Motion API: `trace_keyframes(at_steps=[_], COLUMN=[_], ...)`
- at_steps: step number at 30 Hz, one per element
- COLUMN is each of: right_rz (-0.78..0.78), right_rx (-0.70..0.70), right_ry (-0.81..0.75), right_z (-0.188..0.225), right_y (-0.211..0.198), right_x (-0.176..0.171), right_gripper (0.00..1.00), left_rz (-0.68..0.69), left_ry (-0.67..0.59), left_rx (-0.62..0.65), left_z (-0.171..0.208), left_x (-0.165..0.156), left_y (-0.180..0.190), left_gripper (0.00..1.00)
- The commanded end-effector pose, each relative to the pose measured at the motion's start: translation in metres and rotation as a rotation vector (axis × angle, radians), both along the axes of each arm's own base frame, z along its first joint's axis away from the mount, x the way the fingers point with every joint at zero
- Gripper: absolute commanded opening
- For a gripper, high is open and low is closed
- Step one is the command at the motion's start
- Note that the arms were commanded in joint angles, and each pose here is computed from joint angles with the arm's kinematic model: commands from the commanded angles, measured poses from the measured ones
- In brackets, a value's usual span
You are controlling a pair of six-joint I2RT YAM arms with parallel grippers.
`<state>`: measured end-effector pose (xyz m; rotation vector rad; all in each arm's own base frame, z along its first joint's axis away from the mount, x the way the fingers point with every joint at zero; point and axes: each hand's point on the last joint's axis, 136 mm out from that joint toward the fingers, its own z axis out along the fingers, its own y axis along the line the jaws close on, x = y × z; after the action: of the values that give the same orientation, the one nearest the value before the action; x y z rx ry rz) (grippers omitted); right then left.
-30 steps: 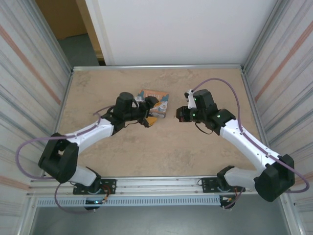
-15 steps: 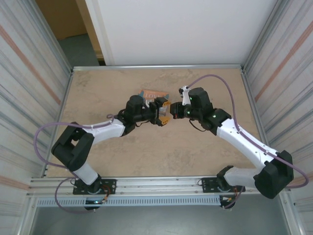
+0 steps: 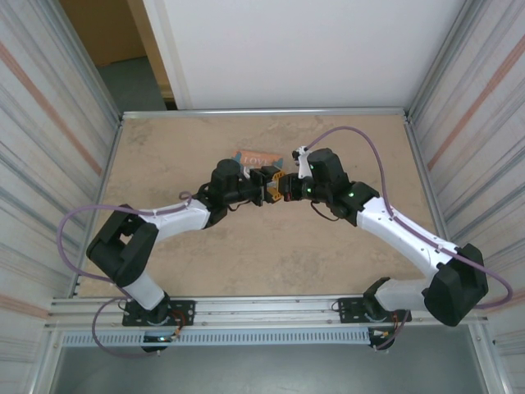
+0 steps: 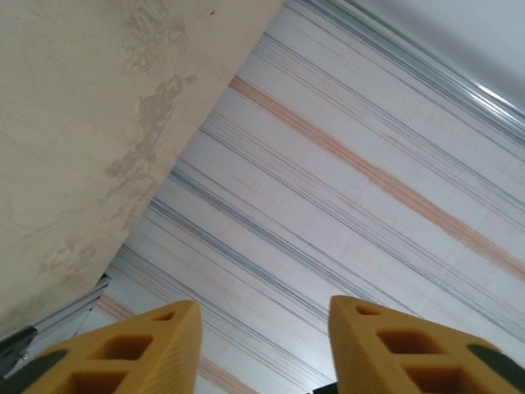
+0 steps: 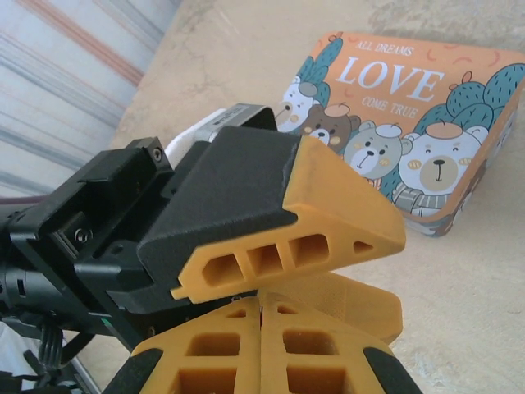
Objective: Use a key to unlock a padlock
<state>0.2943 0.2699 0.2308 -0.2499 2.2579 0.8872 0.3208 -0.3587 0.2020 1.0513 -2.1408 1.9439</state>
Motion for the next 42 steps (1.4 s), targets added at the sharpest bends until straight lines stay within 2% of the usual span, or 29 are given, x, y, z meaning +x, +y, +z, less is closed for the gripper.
trace_keyframes(at_steps=[1, 10, 38, 42], right_rz=[-0.025, -0.050, -0.114, -0.125], right_rx=[0.017, 0.013, 0.040, 0.065], right_ry=[-0.018, -0.038, -0.060, -0.064], right_z=[0.010, 0.015, 0.024, 0.029], right_y=[0.001, -0.007, -0.026, -0.033], right_x=[0.003, 0.003, 0.004, 0.004], right_gripper=[0.00, 0.00, 0.00, 0.09], left_rz=[0.009, 0.011, 0.027, 0.059], left_ry=[-0.021, -0.015, -0.032, -0.122], left_rx=[-0.023, -0.017, -0.005, 0.038], left_z=[0.008, 0.004, -0.001, 0.007], left_x=[-0.001, 0.000, 0.004, 0.014], left_y=[0.000, 0.000, 0.001, 0.011], left_gripper=[0.38, 0.23, 0.04, 0.00])
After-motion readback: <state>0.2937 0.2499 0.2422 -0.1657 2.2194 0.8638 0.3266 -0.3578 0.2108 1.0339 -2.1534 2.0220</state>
